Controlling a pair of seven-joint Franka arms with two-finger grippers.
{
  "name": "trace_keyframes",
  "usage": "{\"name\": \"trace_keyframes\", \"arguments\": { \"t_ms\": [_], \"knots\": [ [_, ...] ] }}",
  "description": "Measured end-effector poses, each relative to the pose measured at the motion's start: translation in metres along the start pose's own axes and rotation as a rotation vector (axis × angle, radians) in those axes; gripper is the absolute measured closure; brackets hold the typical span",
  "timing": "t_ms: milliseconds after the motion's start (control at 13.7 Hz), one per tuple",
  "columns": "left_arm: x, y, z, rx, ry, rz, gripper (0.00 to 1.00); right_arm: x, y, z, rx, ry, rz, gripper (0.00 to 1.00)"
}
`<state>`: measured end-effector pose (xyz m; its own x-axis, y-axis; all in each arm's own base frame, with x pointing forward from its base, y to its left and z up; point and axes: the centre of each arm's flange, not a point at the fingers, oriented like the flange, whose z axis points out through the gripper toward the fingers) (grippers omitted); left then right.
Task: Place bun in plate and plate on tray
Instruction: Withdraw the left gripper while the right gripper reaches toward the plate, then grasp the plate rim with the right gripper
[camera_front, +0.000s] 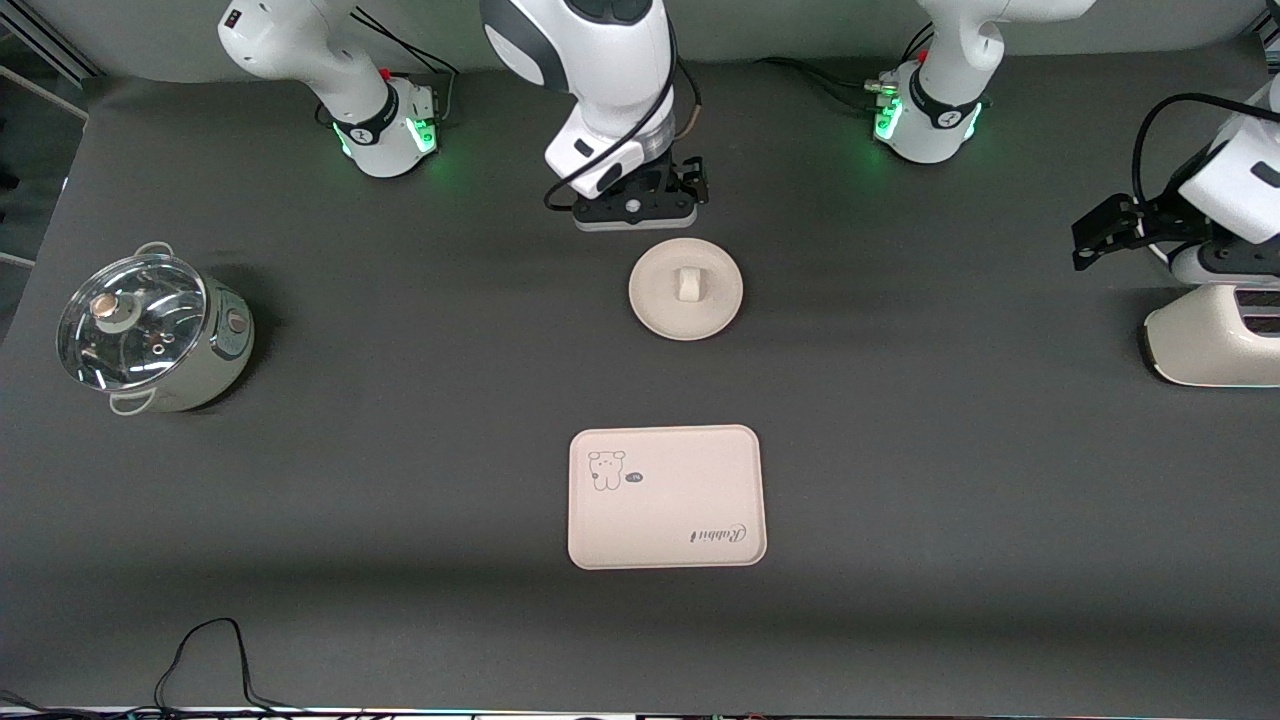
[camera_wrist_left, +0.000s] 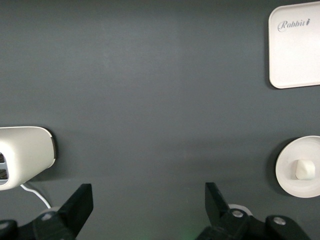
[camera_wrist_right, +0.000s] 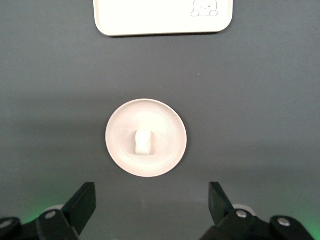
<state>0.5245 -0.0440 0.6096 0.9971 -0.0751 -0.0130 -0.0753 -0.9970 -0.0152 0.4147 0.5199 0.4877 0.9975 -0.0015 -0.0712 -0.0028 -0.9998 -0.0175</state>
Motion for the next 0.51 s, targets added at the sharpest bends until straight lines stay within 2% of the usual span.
{"name": "trace_keyframes", "arguments": {
  "t_ms": [366,512],
  "knots": [
    [0.007,0.016,0.033,0.004,-0.015,0.028,0.00,0.008,0.023,0.120,-0.005,0.017,-0.035,0.00],
    [0.007,0.017,0.034,0.003,-0.018,0.029,0.00,0.004,0.041,0.168,0.013,0.048,-0.036,0.00]
  ]
}}
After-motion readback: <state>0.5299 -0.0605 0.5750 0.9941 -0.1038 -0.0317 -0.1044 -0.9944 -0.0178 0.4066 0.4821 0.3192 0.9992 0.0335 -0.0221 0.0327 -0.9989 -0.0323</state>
